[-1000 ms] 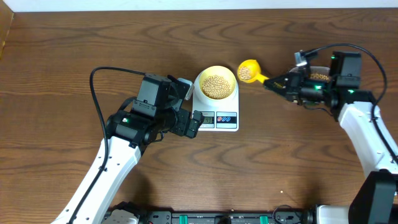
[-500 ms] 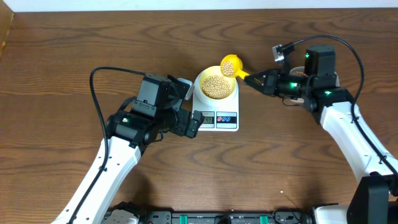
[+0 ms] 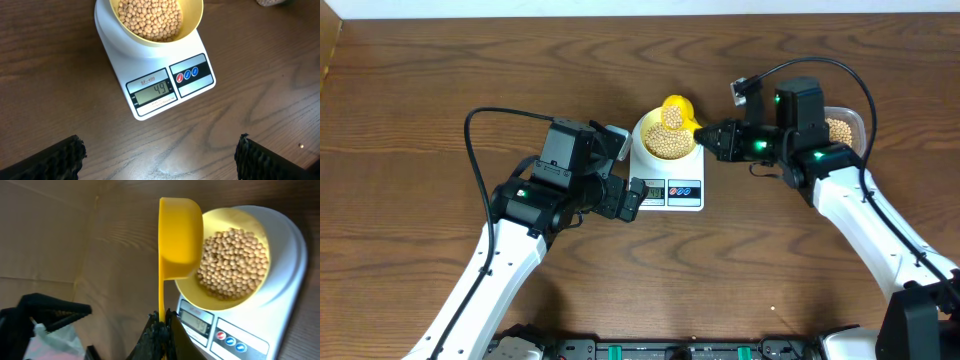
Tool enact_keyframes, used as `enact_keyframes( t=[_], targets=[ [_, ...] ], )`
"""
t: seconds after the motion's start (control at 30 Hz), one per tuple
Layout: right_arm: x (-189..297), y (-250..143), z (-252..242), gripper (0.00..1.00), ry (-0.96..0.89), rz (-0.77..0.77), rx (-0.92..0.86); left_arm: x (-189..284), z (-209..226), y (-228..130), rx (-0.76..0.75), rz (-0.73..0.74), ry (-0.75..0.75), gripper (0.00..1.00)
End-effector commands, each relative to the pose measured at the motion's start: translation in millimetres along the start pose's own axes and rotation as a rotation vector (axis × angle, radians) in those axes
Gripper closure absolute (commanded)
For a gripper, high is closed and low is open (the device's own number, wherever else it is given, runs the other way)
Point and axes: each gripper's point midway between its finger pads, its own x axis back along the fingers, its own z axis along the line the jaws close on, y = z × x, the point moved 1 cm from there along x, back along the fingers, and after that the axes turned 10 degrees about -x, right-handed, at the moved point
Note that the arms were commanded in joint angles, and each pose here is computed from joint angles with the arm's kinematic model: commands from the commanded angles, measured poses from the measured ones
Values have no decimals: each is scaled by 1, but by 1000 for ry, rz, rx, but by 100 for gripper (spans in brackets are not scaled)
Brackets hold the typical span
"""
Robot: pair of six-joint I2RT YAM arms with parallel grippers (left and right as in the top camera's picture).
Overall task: Scoop item into bowl and weigh 50g on scale
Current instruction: 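Tilt the yellow scoop over the bowl to pour in soybeans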
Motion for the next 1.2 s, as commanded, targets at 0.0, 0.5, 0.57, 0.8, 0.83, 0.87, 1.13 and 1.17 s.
enact_keyframes(
  t=[0.0, 0.5, 0.57, 0.8, 0.83, 0.87, 1.13, 1.17],
  targets=[
    [-1, 3, -8, 98, -52, -26, 45, 0, 2, 0, -11, -1, 10, 2],
    [13, 12, -8, 98, -132, -87, 140, 0, 2, 0, -11, -1, 10, 2],
    [15, 12, -5, 99, -128, -92, 149, 0, 2, 0, -11, -1, 10, 2],
    [14, 9, -3, 99, -131, -75, 253, 0, 2, 0, -11, -1, 10, 2],
    [14, 8, -3, 99, -132, -74, 266, 0, 2, 0, -11, -1, 10, 2],
    [14, 8, -4, 99, -136, -75, 276, 0, 2, 0, -11, -1, 10, 2],
    [8, 6, -6, 99, -209, -81, 408, 0, 2, 0, -11, -1, 10, 2],
    [7, 6, -7, 99, -220, -85, 411, 0, 2, 0, -11, -1, 10, 2]
  ],
)
